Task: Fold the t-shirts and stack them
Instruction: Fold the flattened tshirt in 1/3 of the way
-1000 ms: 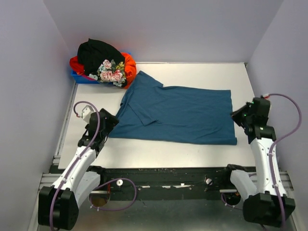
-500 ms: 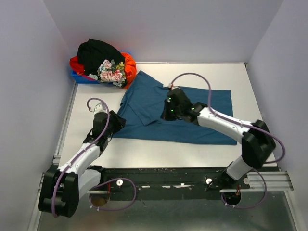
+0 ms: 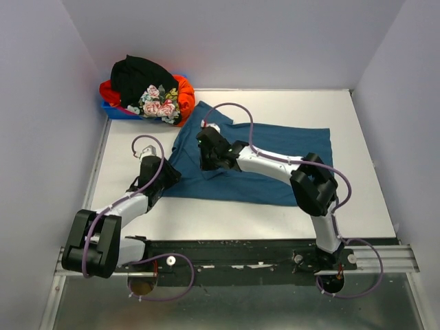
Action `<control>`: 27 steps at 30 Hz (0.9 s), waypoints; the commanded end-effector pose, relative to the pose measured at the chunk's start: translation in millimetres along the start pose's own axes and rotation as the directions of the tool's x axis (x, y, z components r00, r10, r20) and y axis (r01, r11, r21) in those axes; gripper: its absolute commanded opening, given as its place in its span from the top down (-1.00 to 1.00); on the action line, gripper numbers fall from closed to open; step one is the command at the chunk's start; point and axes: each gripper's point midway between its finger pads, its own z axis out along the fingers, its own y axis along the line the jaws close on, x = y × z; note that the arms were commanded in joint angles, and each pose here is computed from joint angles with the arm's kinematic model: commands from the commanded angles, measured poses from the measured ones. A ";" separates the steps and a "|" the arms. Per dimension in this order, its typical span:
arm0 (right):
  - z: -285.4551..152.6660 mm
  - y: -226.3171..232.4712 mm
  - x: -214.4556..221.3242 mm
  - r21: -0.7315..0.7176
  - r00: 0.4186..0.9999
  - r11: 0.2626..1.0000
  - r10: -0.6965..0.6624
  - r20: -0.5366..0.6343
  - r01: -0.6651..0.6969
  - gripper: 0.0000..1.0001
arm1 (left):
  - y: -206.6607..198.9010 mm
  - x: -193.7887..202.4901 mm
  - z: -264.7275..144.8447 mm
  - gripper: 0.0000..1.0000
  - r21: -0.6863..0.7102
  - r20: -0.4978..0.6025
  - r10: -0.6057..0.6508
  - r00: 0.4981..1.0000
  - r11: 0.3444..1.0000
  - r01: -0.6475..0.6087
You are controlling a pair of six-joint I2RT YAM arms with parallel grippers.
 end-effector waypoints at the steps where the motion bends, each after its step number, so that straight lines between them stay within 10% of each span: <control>1: 18.0 -7.1 14.5 0.087 0.998 0.995 -0.050 -0.041 0.053 0.99 | 10.1 -5.7 6.6 -0.10 -0.089 0.015 -0.030 0.999 0.996 0.031; 14: 40.3 -51.7 40.6 0.314 0.991 0.945 -0.058 -0.121 0.093 0.99 | 25.6 1.5 11.1 -0.11 -0.168 -0.009 -0.039 0.999 0.985 0.037; 27: 12.0 -121.9 -38.8 0.420 0.999 0.907 -0.036 -0.014 0.039 0.99 | 29.3 2.2 12.6 -0.10 -0.184 -0.014 -0.023 1.000 0.983 0.020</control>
